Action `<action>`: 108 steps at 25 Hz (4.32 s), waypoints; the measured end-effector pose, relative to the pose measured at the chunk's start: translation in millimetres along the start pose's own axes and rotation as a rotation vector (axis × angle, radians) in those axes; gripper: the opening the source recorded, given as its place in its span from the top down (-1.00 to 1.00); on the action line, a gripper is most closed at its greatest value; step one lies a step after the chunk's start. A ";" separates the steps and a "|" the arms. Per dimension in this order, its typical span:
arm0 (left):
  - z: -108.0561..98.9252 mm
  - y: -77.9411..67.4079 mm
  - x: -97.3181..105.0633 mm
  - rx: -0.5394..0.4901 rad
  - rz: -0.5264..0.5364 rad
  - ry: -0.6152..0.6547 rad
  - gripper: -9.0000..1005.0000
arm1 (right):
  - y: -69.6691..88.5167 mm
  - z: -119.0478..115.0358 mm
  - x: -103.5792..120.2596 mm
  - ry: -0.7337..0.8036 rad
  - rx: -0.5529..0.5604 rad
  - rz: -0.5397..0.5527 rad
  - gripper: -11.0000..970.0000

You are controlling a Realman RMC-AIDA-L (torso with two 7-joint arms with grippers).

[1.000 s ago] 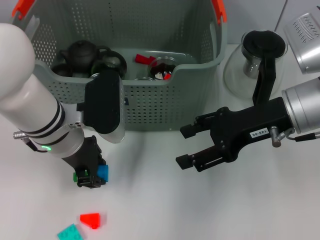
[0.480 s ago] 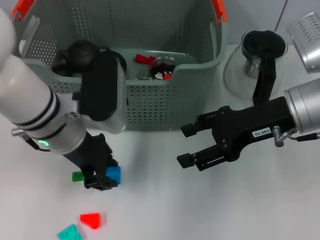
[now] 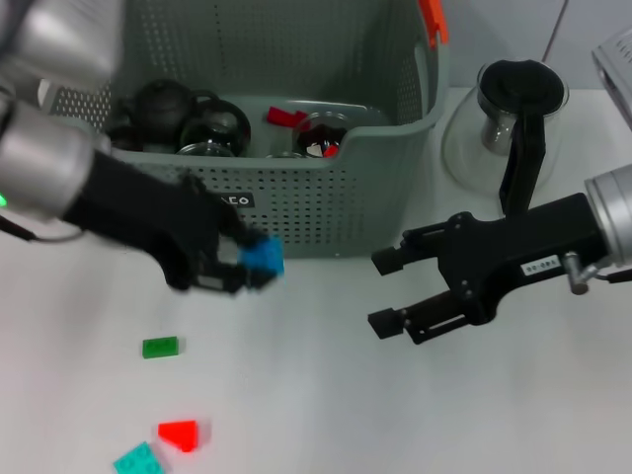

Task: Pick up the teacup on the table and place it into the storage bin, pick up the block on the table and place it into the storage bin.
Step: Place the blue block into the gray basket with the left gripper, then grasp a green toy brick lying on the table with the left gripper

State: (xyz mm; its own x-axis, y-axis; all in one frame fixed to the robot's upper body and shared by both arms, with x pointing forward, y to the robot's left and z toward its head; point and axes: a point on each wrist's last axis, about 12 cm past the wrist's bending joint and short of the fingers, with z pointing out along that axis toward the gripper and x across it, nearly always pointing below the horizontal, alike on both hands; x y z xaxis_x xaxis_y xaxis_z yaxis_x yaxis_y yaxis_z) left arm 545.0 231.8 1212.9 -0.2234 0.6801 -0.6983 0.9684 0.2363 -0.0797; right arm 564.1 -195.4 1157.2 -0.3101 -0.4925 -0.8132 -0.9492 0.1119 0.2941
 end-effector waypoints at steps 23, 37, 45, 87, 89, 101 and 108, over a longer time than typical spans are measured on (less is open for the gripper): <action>-35.4 114.4 1.3 -0.481 -0.462 -0.285 0.18 | 2.4 -1.2 6.4 0.035 -0.061 -0.003 -0.76; -45.0 93.9 -4.5 -0.536 -0.345 -0.281 -0.26 | 3.3 1.2 8.8 0.021 -0.059 -0.016 -0.76; -64.4 18.9 -1.7 -0.402 -0.095 -0.198 -0.82 | -1.3 5.6 10.4 0.000 -0.038 -0.005 -0.76; 29.5 -1.2 65.2 -0.204 0.101 0.342 -0.89 | -9.8 33.9 -8.4 0.009 -0.047 -0.012 -0.77; 33.2 -0.5 63.5 -0.206 0.093 0.367 -0.89 | -9.8 34.0 -8.0 0.008 -0.047 -0.012 -0.77; 48.9 1.6 62.2 -0.168 0.098 0.458 -0.84 | -10.2 33.1 -6.9 0.000 -0.040 -0.003 -0.76; 55.5 2.8 61.9 -0.155 0.107 0.466 -0.68 | -10.1 32.9 -6.4 -0.003 -0.040 -0.001 -0.76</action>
State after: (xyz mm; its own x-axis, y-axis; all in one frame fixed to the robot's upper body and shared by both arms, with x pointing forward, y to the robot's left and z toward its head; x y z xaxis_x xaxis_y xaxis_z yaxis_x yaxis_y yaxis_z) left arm 540.0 236.1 1129.9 -0.1836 0.9355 -0.3019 0.9687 0.2244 0.1061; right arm 573.9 -165.0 1142.8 -0.3091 -0.4902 -0.8149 -0.9466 0.0764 0.3131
